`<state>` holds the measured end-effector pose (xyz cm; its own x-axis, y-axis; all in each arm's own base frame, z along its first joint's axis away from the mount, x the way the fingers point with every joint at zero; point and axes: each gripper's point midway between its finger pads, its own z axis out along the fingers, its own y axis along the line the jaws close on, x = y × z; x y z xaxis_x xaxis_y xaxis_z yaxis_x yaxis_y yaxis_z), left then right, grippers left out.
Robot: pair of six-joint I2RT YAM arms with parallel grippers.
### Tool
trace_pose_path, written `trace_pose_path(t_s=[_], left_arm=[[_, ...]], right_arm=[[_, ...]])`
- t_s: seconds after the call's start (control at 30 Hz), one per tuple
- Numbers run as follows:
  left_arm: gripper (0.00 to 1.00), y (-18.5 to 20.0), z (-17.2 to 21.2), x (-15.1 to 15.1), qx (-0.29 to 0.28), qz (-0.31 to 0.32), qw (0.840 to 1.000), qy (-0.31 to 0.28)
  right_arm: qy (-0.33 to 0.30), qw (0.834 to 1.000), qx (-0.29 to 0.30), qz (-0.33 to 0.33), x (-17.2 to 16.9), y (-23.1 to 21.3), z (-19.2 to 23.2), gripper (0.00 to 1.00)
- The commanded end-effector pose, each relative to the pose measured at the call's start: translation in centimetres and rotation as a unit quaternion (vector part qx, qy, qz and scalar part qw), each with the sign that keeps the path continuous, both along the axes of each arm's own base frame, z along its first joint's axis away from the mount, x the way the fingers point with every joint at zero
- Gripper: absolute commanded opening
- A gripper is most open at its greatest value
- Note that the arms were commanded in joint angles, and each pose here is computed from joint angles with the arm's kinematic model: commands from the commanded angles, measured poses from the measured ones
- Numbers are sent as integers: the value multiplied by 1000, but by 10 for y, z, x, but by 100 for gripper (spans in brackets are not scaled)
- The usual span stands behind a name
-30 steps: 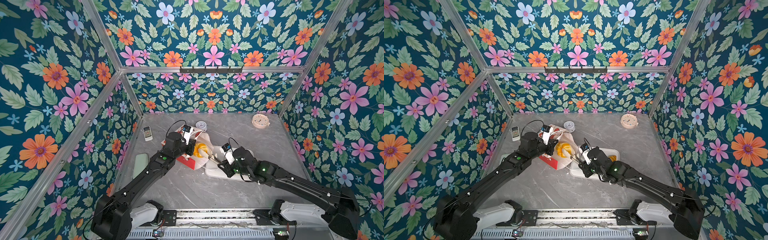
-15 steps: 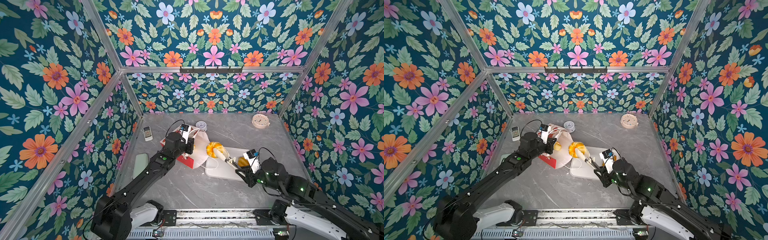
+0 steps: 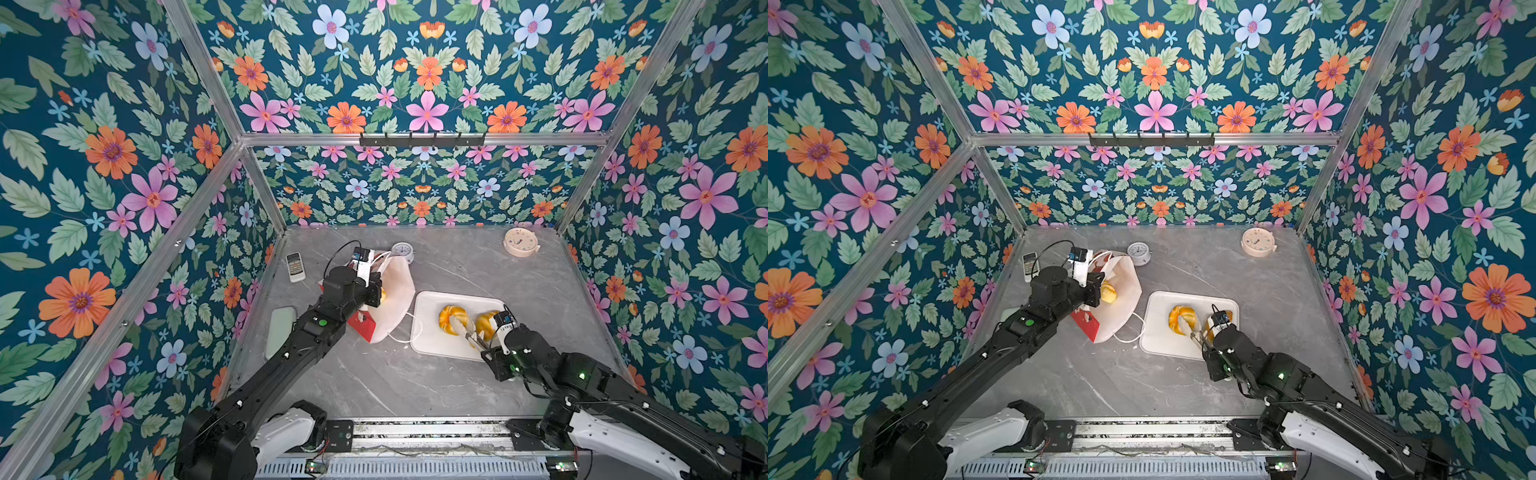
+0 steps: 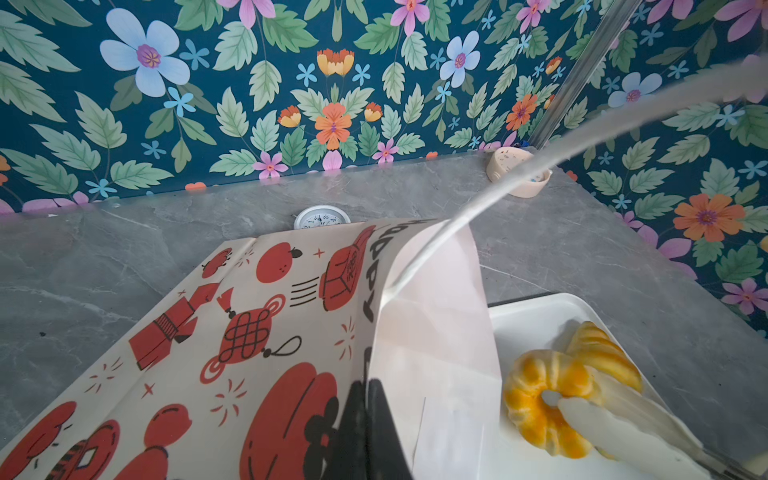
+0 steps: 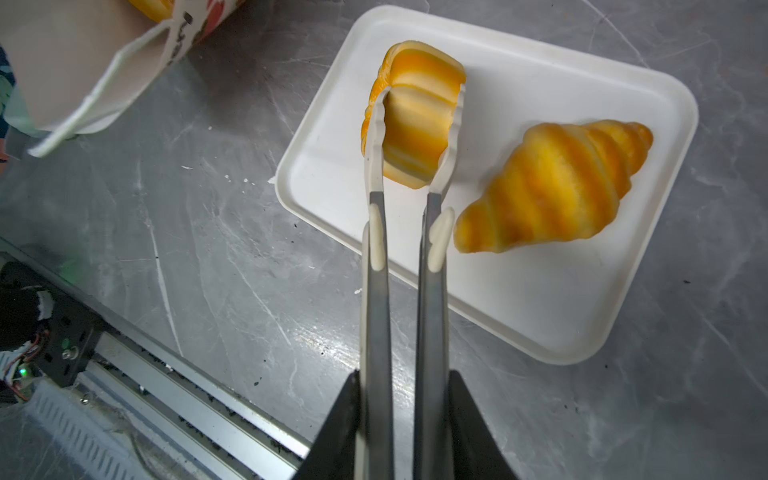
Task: Take the fake bread out of the paper bag
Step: 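Place the ring bun on the tray beside the croissant and release, then move the open tongs back into the bag toward the pale bun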
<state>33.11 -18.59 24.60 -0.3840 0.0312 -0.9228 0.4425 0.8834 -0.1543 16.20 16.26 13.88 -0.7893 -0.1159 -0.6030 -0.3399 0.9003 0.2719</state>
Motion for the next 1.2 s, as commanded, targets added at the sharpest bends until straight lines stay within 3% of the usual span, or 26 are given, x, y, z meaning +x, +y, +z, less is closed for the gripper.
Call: trace_pose_path(t_s=[0.0, 0.13, 0.33, 0.87, 1.0, 1.17], left_arm=[[0, -2, 4, 1, -9, -3, 1000, -7], [0, -4, 4, 0, -14, -8, 1000, -6], [0, -5, 3, 0, -17, -11, 1000, -7], [0, -5, 1, 1, -15, -10, 1000, -7], [0, -5, 3, 1, -15, -9, 1000, -9], [0, -6, 2, 1, -13, -13, 1000, -7]], right_arm=[[-13, 999, 46, -24, 12, 9, 7, 22], [11, 998, 36, -53, 13, -8, -5, 23], [41, 997, -4, -68, 10, -21, -16, 37], [7, 998, 1, -63, 19, -18, 9, 39], [-35, 998, 39, -34, 22, -8, 37, 39], [-46, 991, 112, 57, 18, 35, 77, 35]])
